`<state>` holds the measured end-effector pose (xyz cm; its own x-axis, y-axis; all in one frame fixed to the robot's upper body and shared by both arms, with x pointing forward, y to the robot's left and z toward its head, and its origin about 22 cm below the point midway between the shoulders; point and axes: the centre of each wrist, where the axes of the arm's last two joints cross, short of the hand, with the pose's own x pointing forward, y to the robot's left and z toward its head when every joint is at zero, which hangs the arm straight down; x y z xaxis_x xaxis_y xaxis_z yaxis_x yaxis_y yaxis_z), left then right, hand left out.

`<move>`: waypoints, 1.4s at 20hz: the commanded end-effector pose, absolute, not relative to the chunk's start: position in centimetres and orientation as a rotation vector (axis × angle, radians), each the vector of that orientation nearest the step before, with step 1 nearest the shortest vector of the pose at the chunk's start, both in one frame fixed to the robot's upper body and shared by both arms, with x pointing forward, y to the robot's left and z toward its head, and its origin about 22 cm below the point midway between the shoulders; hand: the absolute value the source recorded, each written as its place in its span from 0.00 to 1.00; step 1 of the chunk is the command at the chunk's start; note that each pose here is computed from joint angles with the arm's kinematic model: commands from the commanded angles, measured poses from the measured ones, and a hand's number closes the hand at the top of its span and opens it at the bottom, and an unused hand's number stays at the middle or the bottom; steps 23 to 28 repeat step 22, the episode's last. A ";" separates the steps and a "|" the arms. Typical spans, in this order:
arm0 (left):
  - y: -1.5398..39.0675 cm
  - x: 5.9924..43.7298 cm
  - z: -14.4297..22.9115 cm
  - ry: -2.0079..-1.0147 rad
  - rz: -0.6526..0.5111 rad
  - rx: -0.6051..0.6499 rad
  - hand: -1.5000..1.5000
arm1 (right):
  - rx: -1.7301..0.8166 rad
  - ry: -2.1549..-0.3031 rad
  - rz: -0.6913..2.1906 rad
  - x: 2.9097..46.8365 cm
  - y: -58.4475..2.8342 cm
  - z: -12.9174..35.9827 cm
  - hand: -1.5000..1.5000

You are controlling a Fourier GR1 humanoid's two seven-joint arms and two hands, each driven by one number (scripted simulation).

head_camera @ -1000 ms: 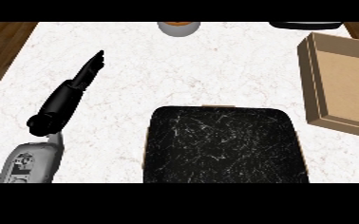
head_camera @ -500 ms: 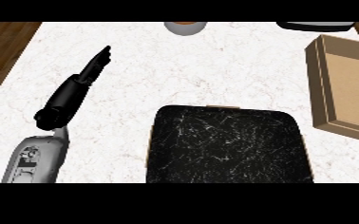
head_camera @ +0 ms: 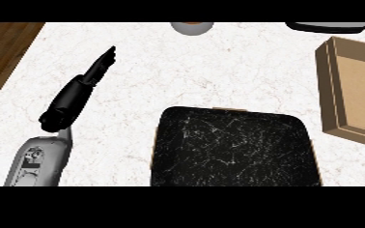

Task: Pick the squash from the tray and place it in the cardboard box

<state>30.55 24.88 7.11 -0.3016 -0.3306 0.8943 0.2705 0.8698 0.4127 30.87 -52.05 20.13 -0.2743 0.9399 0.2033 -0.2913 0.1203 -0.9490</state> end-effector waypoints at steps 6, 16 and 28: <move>24.3 30.2 7.1 -1.789 -0.572 0.028 0.50 | -0.409 -1.507 1.428 32.4 -52.2 19.1 0.00; 26.1 30.3 6.7 -1.760 -0.568 0.061 0.50 | 0.007 -1.797 0.551 33.4 -52.6 15.6 0.00; 25.3 30.5 7.2 -1.789 -0.568 0.041 0.50 | 0.017 -1.773 0.334 31.8 -55.1 18.1 0.00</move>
